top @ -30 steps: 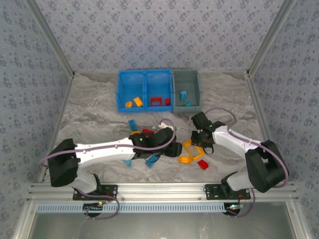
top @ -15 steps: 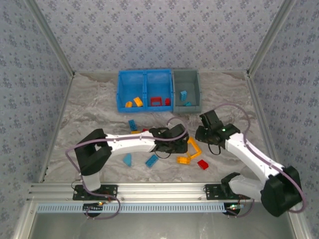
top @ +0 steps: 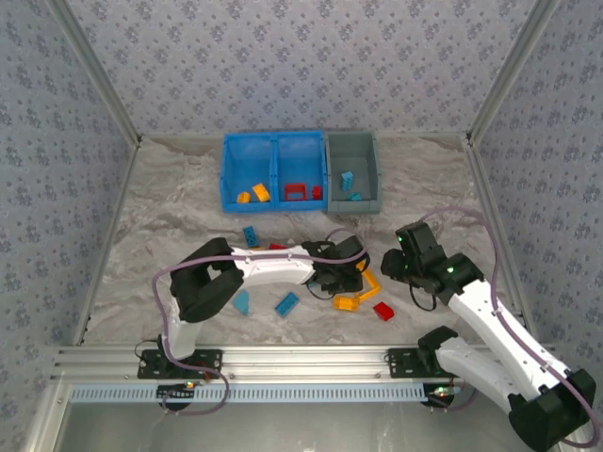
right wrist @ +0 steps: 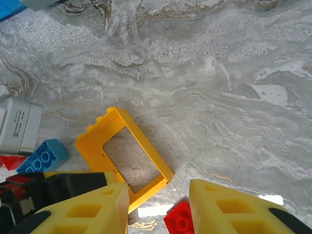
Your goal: Sort the legos into containers by color
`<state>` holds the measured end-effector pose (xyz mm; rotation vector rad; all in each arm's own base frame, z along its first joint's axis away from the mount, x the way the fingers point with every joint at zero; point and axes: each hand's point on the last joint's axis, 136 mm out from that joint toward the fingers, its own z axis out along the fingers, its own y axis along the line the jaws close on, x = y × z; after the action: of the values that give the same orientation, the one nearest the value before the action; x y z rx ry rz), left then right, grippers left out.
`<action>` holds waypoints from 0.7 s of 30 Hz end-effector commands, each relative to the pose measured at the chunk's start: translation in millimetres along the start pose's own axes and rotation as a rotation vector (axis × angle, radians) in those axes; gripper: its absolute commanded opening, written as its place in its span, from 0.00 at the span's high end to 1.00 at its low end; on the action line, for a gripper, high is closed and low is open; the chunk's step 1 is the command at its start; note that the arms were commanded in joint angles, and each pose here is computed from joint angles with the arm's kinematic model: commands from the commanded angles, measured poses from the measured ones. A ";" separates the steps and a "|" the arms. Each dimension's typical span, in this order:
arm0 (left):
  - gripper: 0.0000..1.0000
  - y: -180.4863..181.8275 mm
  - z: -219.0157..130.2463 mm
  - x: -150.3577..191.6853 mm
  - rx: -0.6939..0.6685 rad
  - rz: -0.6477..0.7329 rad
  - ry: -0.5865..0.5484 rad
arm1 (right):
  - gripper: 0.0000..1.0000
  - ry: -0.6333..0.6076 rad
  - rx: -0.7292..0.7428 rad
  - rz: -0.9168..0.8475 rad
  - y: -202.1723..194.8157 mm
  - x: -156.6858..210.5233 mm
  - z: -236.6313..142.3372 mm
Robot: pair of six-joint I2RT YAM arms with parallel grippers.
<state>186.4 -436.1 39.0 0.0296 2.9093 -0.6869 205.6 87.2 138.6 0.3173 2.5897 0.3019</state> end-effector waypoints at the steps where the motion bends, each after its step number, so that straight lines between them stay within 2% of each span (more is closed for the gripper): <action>1: 0.70 -5.4 2.3 -6.2 0.012 -0.024 0.002 | 0.60 0.042 0.025 0.014 -6.3 12.3 -0.4; 10: 1.00 -11.6 -8.3 -27.1 0.013 0.011 -0.056 | 0.60 0.004 0.007 -0.028 2.8 5.8 -4.8; 13: 1.00 -15.7 -31.7 -45.5 0.017 0.025 -0.125 | 0.61 -0.055 -0.086 -0.089 23.5 -3.3 -16.4; 16: 1.00 -10.1 -70.3 -67.0 -0.011 0.047 -0.209 | 0.60 -0.167 -0.276 -0.245 67.8 -11.1 -41.2; 19: 1.00 13.2 -112.8 -90.9 -0.066 0.050 -0.282 | 0.58 -0.276 -0.443 -0.425 117.8 -7.9 -67.3; 21: 1.00 38.3 -141.5 -108.5 -0.116 0.042 -0.320 | 0.56 -0.327 -0.495 -0.527 145.1 -1.6 -74.8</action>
<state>252.3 -387.0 115.8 -0.0109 2.7187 -0.5835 184.3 178.8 198.0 -0.2940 2.3121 0.5804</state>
